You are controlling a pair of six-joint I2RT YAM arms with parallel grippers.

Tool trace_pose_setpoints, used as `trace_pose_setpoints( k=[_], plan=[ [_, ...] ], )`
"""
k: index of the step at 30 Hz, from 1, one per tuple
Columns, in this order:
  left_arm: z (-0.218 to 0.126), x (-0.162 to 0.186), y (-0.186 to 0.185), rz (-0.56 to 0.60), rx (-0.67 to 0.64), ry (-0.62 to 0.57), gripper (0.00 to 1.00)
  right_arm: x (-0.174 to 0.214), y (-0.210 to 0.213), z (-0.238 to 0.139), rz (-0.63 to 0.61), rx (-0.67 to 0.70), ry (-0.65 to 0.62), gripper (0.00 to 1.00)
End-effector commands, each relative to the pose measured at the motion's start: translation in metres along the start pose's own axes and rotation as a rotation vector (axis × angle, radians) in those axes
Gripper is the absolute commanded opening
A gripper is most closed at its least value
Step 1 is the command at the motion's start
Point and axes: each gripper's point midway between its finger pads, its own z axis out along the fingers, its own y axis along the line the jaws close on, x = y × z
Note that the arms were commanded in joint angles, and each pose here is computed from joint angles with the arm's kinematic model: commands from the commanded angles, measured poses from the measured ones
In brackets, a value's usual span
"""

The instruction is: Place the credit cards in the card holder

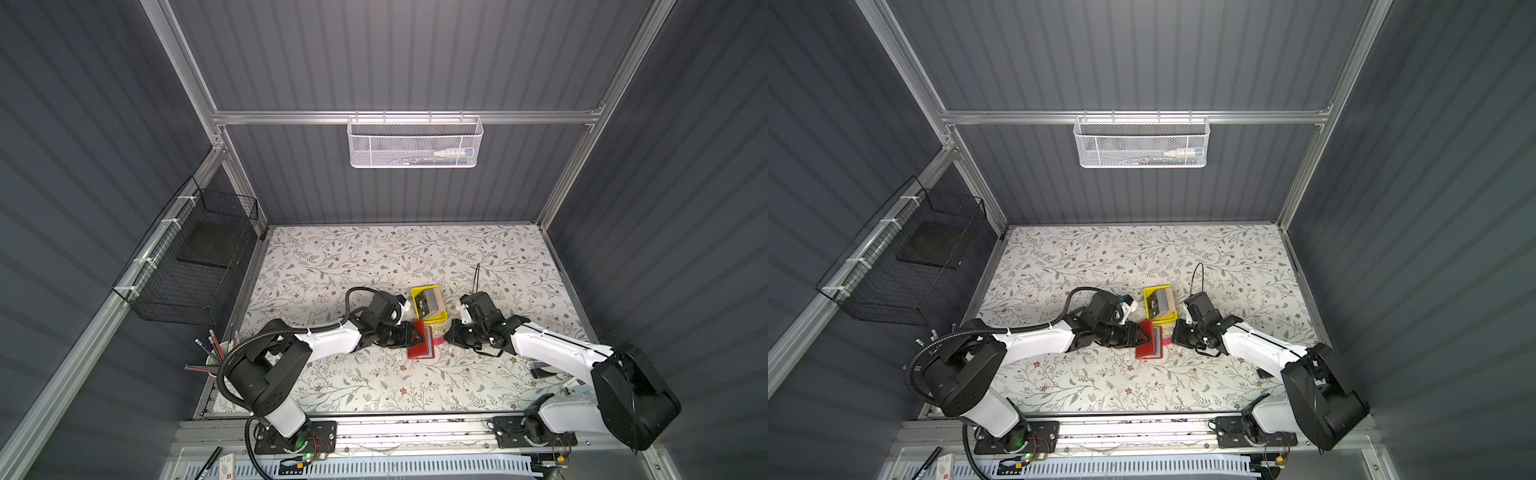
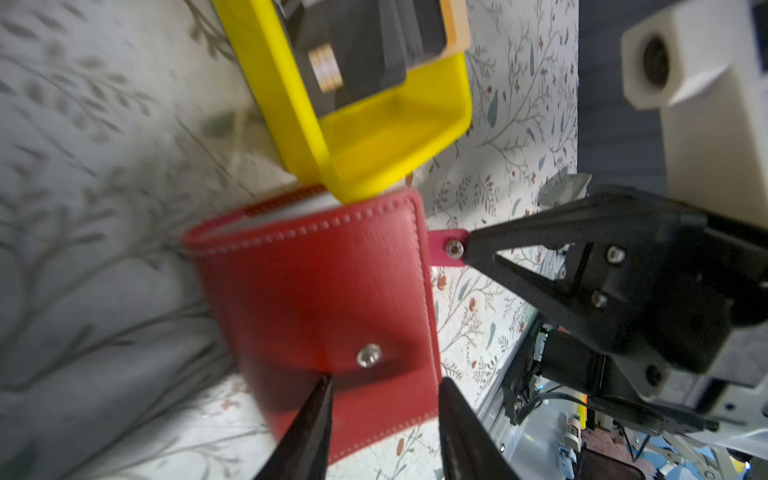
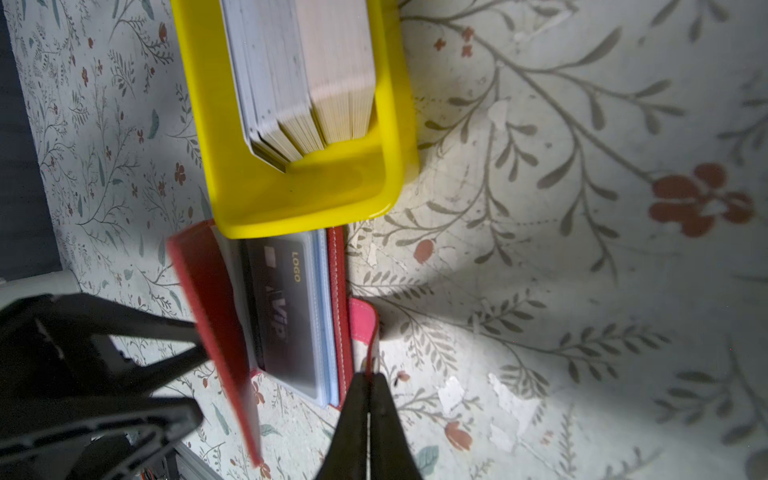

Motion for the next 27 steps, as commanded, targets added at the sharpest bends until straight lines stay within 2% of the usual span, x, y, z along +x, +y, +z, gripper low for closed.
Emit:
trace_pose_setpoints(
  k=[1, 5, 11, 17, 27],
  plan=[
    [-0.01, -0.002, 0.01, 0.036, -0.05, 0.016, 0.43, 0.007, 0.001, -0.005, 0.006, -0.001, 0.011, 0.05],
    [-0.004, 0.0, 0.016, 0.034, -0.049, 0.036, 0.43, 0.012, -0.001, -0.01, 0.018, 0.002, 0.006, 0.05],
    [0.006, 0.006, 0.005, 0.038, 0.013, 0.045, 0.43, 0.017, -0.007, -0.019, 0.035, 0.015, -0.01, 0.06],
    [0.025, 0.022, 0.001, 0.038, 0.029, 0.086, 0.42, 0.019, -0.011, -0.021, 0.037, 0.031, -0.012, 0.06],
    [0.036, 0.027, 0.0, 0.05, 0.022, 0.104, 0.41, 0.014, -0.01, -0.021, 0.023, 0.048, -0.013, 0.07]
  ],
)
